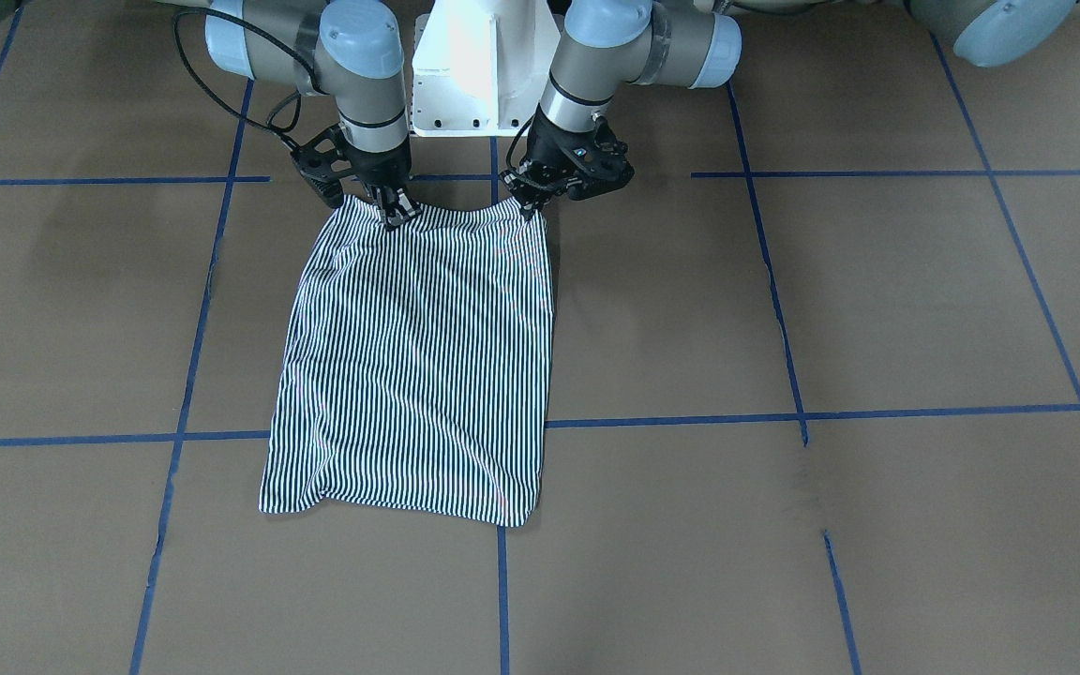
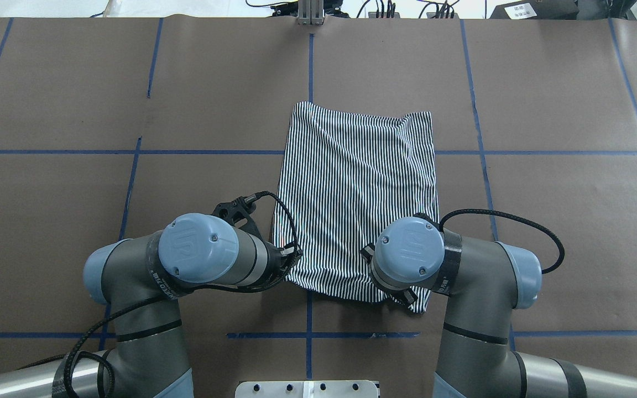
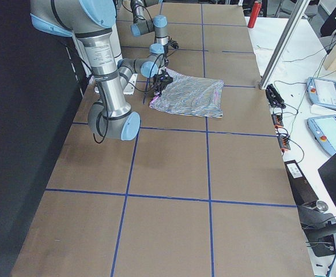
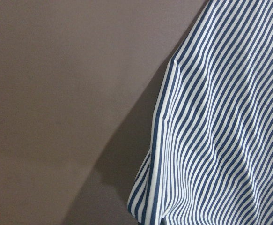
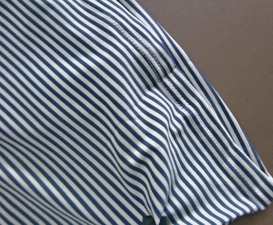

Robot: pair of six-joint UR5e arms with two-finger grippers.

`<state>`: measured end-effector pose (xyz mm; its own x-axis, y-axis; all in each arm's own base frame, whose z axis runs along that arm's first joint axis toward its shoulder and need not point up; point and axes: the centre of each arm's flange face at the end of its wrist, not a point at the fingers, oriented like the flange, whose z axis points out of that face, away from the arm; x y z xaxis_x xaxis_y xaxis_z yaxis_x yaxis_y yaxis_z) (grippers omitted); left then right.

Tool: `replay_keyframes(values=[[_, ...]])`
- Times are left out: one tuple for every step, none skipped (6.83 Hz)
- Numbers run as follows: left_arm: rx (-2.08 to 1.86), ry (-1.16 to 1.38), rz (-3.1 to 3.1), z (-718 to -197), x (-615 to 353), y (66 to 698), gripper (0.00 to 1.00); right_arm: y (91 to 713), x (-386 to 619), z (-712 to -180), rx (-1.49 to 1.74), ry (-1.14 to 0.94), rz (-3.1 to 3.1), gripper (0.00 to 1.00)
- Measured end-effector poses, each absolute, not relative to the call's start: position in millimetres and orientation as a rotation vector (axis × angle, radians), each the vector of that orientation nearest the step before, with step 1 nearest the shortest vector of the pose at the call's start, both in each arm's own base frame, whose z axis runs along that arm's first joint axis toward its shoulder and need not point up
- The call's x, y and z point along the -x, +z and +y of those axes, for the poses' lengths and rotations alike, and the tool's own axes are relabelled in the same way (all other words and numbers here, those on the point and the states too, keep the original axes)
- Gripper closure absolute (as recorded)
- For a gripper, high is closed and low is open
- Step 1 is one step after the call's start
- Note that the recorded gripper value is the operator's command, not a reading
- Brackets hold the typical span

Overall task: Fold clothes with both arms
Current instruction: 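Pull the shirt's near edge toward the robot with both grippers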

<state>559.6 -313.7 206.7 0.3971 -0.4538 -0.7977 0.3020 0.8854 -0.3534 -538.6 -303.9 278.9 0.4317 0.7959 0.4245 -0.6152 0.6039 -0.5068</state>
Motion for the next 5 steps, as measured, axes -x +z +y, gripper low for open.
replay_keyframes(values=[[0.164, -0.474, 1.067, -307.2, -553.4, 201.8, 1.00, 270.9, 534.4, -298.5, 0.300, 0.885, -0.707, 1.00], [0.175, -0.454, 1.063, -290.8, -544.8, 194.9, 1.00, 263.5, 532.0, -288.3, 0.307, 0.867, -0.725, 1.00], [0.192, -0.424, 1.056, -265.8, -530.5, 187.3, 1.00, 257.3, 528.7, -276.3, 0.315, 0.846, -0.741, 1.00], [0.208, -0.398, 1.051, -244.3, -514.8, 181.8, 1.00, 253.3, 523.6, -263.5, 0.323, 0.825, -0.754, 1.00], [0.220, -0.378, 1.048, -229.1, -505.1, 177.9, 1.00, 251.9, 517.6, -252.5, 0.330, 0.808, -0.763, 1.00]])
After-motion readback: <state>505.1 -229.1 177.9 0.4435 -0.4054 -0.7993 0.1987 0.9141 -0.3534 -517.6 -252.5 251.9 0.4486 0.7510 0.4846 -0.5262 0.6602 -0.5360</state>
